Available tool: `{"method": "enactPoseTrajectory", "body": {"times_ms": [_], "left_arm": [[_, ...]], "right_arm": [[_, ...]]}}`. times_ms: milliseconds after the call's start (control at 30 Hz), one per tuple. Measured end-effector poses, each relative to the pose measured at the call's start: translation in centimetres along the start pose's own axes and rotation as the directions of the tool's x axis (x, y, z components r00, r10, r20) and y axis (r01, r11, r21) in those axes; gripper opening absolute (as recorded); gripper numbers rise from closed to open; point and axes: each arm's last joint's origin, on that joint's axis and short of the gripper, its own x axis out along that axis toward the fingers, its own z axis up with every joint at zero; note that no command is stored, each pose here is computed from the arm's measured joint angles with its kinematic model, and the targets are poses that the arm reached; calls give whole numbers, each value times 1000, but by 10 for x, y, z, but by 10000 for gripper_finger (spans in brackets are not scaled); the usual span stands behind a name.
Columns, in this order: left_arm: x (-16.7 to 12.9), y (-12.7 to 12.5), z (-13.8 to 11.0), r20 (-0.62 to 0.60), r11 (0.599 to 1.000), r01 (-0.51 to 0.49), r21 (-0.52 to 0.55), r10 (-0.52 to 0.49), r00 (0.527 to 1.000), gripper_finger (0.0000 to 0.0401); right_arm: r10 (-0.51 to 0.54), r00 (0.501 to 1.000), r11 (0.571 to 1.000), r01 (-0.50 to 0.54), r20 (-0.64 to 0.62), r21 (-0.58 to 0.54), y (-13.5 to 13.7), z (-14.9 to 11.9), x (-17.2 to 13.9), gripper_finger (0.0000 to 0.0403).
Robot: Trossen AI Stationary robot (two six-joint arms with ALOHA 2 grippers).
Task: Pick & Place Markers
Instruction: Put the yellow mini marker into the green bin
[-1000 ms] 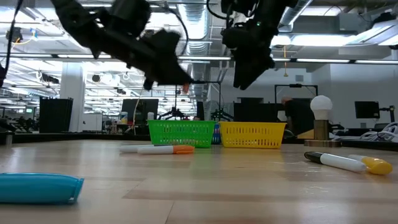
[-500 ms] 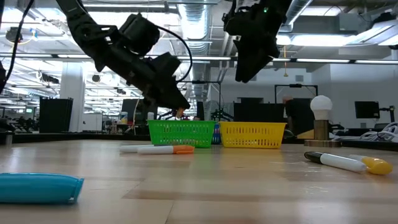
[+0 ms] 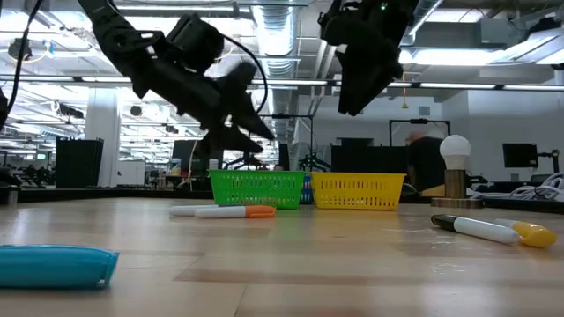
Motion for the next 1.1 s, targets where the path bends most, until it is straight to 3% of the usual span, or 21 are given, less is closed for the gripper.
{"method": "enactPoseTrajectory", "body": {"times_ms": [100, 267, 400, 467, 600, 700, 900, 1000, 1100], "left_arm": [[-11, -10, 2, -40, 990, 133, -47, -135, 990, 165], [-46, -37, 0, -32, 950, 312, -4, -312, 950, 155], [-79, -55, -9, -13, 905, 424, 27, -424, 906, 150], [-95, -63, -12, 0, 874, 485, 3, -485, 874, 148], [-127, -81, -22, -2, 791, 612, 13, -612, 791, 145], [-145, -91, -32, -2, 748, 663, 31, -663, 748, 143], [-160, -97, -59, 6, 769, 639, 8, -640, 769, 142], [-162, -100, -75, -23, 782, 622, -45, -623, 782, 142], [-168, -105, -88, -48, 781, 621, -60, -624, 780, 142]], "right_arm": [[4, 1000, 999, -4, -9, 37, 4, -4, -2, 173], [-20, 1000, 985, 24, -24, 172, 11, -12, -7, 164], [-31, 1000, 934, 30, -3, 357, 24, -23, -7, 158], [5, 1000, 895, -5, 0, 446, 34, -30, -7, 156], [92, 995, 875, -102, 44, 474, 56, -41, -14, 154], [182, 982, 823, -178, 47, 539, 71, -48, -21, 154], [334, 929, 742, -365, 161, 563, 115, -69, -42, 154], [313, 934, 711, -350, 172, 610, 126, -81, -41, 154], [263, 961, 692, -247, 82, 678, 130, -94, -30, 154]]}}
